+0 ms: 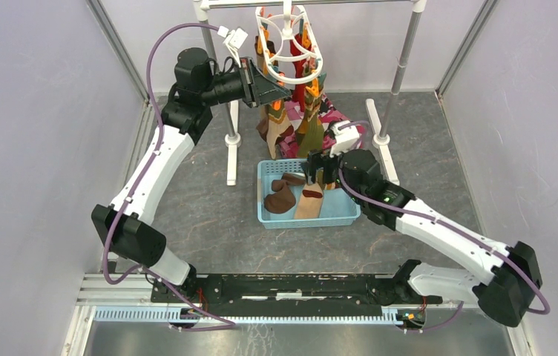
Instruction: Remove the socks clipped to the hanger
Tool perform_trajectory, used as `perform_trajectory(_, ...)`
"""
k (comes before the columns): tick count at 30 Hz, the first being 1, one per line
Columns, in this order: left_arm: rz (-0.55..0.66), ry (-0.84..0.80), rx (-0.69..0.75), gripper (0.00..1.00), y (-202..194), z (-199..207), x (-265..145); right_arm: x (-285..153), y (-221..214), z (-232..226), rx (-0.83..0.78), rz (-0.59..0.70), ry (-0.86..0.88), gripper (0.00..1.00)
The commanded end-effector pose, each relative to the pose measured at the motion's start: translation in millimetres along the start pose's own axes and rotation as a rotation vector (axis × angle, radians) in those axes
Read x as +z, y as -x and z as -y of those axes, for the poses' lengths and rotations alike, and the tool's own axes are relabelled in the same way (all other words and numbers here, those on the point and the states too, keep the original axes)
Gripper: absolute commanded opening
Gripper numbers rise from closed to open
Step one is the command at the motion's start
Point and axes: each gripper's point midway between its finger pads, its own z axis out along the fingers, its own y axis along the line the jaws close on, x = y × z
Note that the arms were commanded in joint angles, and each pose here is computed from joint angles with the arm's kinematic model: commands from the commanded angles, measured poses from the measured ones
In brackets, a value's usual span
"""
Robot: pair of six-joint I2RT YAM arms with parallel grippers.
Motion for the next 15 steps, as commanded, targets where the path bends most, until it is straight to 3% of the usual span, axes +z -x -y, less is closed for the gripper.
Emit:
perform_trajectory(1,-0.001,-0.056,0.074,0.13,3.9,30.5,-7.1,14.1,93.7,-43.1,-0.054,0.39,0.12,0.92)
perform_trajectory(3,-0.008,-0.069,0.084,0.17,3.8,33.7,-7.7,22.1,111.9,-50.7,-0.056,0.476,0.131,0.94)
perform_trajectory(7,-0.012,-0.075,0.092,0.19,5.2,37.0,-9.2,53.3,131.1,-71.9,-0.116,0.479,0.152,0.95)
perform_trajectory(11,-0.016,-0.079,0.086,0.22,4.9,38.1,-9.2,78.3,136.7,-63.9,-0.142,0.519,0.066,0.95)
perform_trajectory(15,-0.019,-0.081,0.087,0.44,4.4,41.9,-12.2,98.0,138.0,-55.3,-0.132,0.556,0.019,0.9)
